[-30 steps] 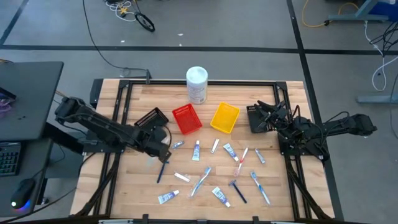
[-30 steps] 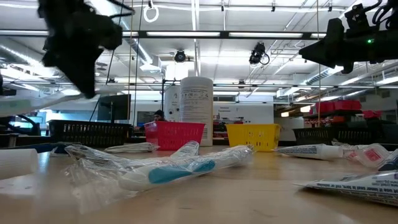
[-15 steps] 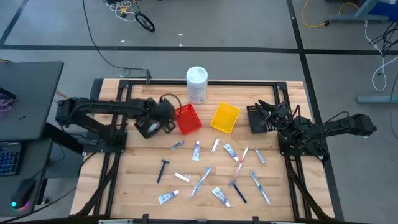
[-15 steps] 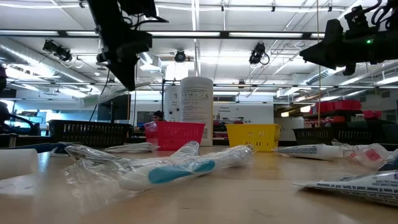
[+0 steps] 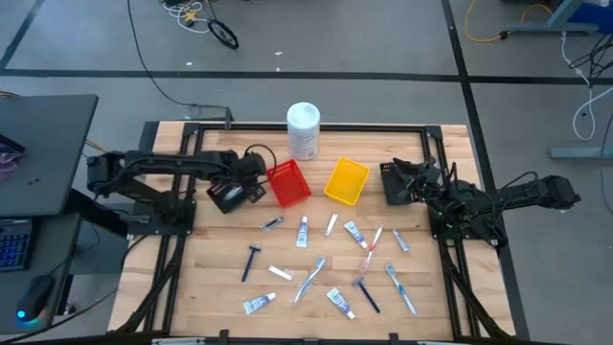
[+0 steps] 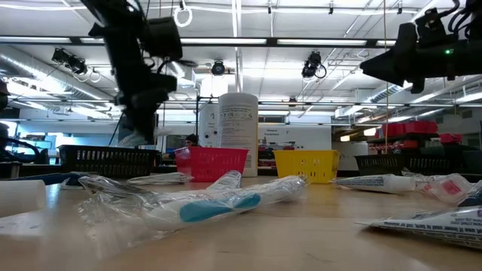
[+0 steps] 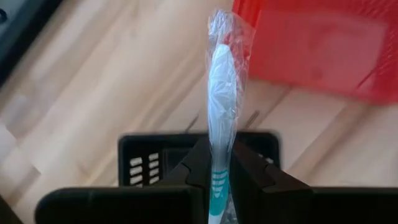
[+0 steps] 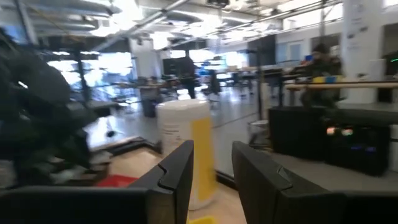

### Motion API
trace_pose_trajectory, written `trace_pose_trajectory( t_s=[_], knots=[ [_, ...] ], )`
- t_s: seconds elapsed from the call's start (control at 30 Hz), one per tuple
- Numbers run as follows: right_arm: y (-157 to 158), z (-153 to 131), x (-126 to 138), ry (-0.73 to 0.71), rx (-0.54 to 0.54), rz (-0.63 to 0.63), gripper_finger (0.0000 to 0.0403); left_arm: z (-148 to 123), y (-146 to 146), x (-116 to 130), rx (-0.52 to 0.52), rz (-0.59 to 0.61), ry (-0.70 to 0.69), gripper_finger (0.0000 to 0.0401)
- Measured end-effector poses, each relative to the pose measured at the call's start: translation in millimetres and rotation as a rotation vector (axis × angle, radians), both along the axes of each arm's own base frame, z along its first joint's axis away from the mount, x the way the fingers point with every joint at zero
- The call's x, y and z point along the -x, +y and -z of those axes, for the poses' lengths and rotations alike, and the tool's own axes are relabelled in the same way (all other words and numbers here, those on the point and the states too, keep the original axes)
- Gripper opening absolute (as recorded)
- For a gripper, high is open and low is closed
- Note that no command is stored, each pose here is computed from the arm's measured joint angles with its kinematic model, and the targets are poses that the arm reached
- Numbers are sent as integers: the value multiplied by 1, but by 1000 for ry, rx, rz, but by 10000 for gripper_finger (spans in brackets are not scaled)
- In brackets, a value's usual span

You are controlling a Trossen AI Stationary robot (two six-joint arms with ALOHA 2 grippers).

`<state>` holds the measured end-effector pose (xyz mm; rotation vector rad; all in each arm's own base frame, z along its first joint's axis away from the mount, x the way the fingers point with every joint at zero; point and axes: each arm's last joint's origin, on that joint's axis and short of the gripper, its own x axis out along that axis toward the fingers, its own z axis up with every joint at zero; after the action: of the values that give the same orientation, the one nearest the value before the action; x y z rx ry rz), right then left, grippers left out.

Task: Pick & Place Travel size toiletries
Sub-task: Put the green toothbrush into the left black basket, then put the top left silver nail clipper into the red basket

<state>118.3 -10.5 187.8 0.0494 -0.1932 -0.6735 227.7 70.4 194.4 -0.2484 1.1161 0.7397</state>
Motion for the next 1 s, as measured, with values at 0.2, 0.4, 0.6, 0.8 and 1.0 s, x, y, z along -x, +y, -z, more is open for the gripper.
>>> trace_pose_trajectory(
  t_s=[0.2,0.4,0.6,0.8,1.0],
  knots=[
    [3,2,-4,-17,-29,-118,119,20,4,9,-3,-32,-7,42],
    [7,5,-11,-41,-76,-263,119,30,5,13,29,-45,-38,45],
    [11,14,-23,44,-119,-412,119,32,6,15,37,-76,-36,92],
    [18,7,-49,130,-158,-521,119,32,6,15,31,-79,-38,156],
    [21,13,-75,247,-148,-485,124,22,4,14,76,-64,14,189]
  ],
)
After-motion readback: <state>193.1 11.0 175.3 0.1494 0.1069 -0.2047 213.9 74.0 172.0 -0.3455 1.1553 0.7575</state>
